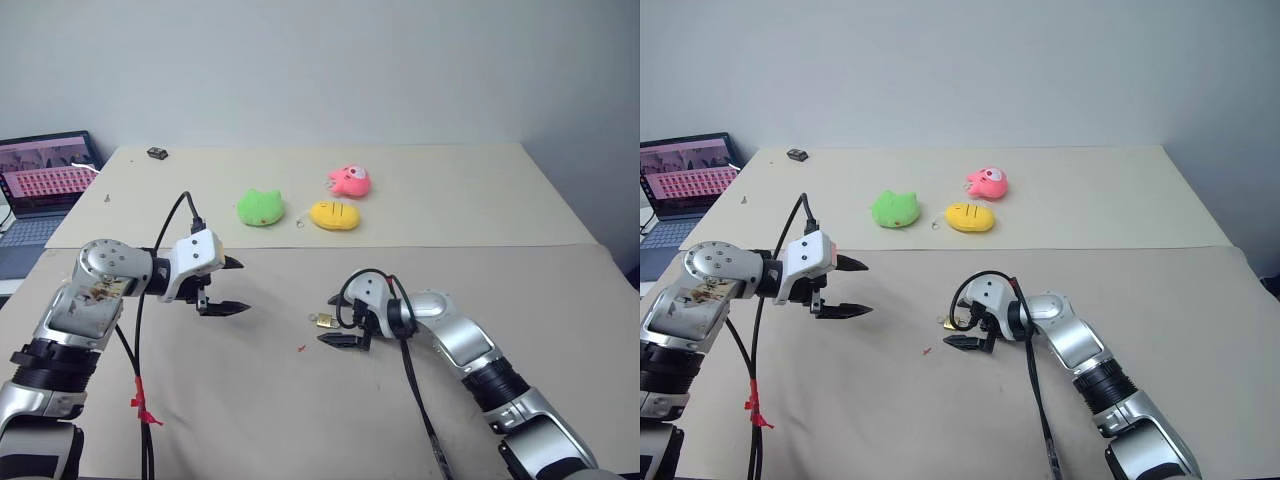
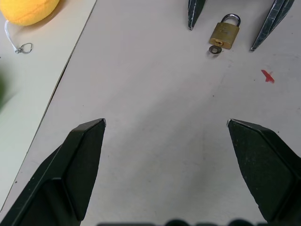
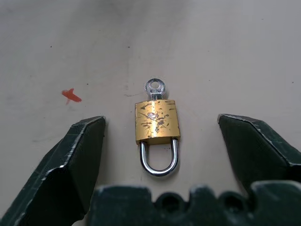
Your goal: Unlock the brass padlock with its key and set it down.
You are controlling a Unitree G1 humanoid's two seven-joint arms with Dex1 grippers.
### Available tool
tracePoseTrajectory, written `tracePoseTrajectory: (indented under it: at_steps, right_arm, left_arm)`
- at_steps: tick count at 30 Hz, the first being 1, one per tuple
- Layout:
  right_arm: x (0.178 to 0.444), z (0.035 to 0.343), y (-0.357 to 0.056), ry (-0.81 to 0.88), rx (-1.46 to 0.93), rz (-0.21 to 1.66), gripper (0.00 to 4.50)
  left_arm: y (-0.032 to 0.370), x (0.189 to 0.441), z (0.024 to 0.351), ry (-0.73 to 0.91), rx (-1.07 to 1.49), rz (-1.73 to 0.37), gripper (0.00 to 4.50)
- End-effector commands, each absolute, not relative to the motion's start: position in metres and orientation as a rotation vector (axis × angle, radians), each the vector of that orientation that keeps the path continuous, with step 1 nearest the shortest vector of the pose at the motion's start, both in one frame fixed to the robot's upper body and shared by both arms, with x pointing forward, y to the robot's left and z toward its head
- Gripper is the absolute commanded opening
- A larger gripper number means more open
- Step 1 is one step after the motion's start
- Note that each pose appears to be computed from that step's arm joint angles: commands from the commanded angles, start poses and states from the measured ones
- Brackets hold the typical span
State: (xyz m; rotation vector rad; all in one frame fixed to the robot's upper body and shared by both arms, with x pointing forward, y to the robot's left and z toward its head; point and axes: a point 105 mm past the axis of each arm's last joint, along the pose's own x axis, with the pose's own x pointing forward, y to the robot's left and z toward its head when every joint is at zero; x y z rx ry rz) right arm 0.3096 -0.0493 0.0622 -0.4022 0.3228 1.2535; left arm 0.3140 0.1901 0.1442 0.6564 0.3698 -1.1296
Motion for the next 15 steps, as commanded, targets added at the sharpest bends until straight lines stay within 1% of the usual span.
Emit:
tracePoseTrajectory:
  at_steps: [1,2,3,6,7,8,11,15]
  right_arm:
    - [0.308,0.061,-0.051,0.317,-0.404,1.253,3.04]
    - [0.308,0.061,-0.052,0.318,-0.405,1.254,2.61]
    - [0.307,0.061,-0.053,0.319,-0.406,1.255,2.33]
    - [0.307,0.062,-0.055,0.315,-0.418,1.253,1.24]
    - [0.308,0.063,-0.055,0.310,-0.425,1.251,1.04]
    - [0.309,0.065,-0.055,0.303,-0.432,1.248,0.91]
    - [0.313,0.078,-0.055,0.252,-0.478,1.236,0.91]
    - [0.318,0.111,-0.059,0.118,-0.593,1.211,0.91]
  left_arm:
    - [0.191,0.318,0.161,0.316,0.686,-1.112,4.44]
    - [0.191,0.318,0.161,0.316,0.686,-1.114,4.44]
    - [0.191,0.318,0.160,0.316,0.685,-1.115,4.44]
    - [0.190,0.319,0.162,0.311,0.667,-1.116,4.44]
    - [0.189,0.320,0.163,0.307,0.651,-1.117,4.44]
    - [0.188,0.320,0.163,0.305,0.634,-1.119,4.44]
    - [0.178,0.321,0.168,0.289,0.504,-1.124,4.44]
    - [0.147,0.321,0.177,0.296,0.164,-1.112,4.44]
